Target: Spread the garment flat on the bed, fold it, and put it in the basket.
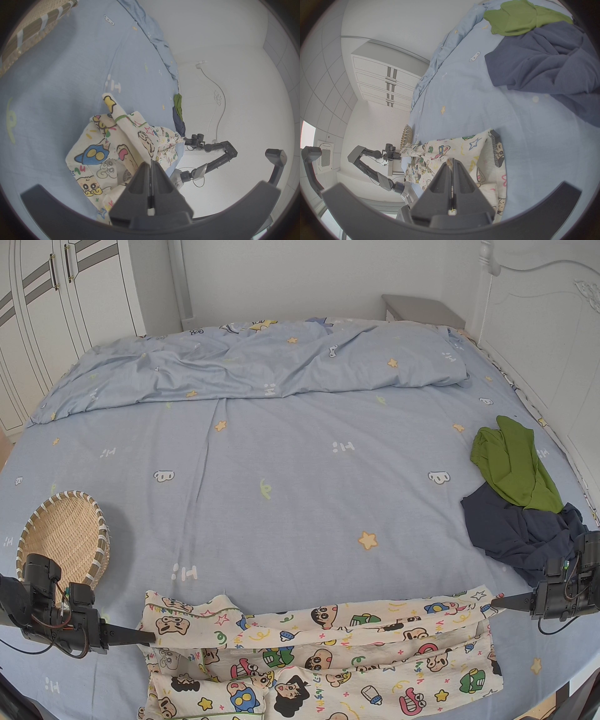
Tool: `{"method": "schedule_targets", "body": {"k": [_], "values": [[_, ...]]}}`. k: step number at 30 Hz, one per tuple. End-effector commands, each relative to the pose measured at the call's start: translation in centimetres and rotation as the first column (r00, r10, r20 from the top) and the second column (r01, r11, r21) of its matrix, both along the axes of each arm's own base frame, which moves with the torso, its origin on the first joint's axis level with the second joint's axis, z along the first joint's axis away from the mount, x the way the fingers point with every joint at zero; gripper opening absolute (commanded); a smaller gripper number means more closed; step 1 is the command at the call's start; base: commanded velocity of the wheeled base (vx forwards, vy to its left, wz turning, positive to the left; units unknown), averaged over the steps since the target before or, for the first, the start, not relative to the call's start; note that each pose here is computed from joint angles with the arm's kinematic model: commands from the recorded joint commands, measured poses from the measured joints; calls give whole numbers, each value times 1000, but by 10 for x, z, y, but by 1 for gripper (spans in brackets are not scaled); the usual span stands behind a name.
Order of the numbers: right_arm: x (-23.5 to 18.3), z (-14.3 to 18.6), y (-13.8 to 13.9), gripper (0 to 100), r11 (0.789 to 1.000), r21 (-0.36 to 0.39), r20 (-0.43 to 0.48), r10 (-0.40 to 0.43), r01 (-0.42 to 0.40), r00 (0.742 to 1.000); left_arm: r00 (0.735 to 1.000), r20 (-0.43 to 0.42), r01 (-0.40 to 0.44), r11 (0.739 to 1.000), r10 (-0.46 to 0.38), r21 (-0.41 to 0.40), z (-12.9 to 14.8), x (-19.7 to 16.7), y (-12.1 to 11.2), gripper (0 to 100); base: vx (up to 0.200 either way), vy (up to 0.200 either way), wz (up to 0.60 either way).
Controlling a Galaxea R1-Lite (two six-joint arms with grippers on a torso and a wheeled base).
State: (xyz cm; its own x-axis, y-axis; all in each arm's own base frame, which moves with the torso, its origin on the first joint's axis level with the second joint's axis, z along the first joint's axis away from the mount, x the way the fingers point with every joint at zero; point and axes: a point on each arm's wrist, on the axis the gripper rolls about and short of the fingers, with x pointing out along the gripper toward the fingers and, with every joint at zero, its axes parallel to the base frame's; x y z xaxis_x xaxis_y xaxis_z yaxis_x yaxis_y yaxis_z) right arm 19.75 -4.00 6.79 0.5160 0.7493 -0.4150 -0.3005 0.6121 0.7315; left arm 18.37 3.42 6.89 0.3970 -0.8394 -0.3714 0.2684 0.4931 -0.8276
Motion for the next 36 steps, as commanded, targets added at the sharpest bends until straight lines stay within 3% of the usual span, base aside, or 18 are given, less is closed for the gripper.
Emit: {"method": "schedule_targets", "body": {"k": [1,11,15,19,36], "values": [[2,-11,-1,0,1000,11,-39,1,0,999,999,-45,-1,1000,1,5,-15,-2,-1,0,0,0,0],[4,-23,-3,0,1000,15,-42,-7,8,999,1000,-10,-15,999,15,36,-36,-1,0,0,0,0,0],[5,-25,-5,0,1000,18,-53,-13,14,999,999,-43,-11,999,12,40,-43,1,0,0,0,0,0],[5,-27,-5,0,1000,18,-61,-18,19,998,998,-55,-14,997,18,76,-44,1,-2,0,0,0,0],[3,-40,1,0,1000,28,-119,10,-6,993,998,-56,-26,996,30,81,-43,0,0,0,0,0,0]]}}
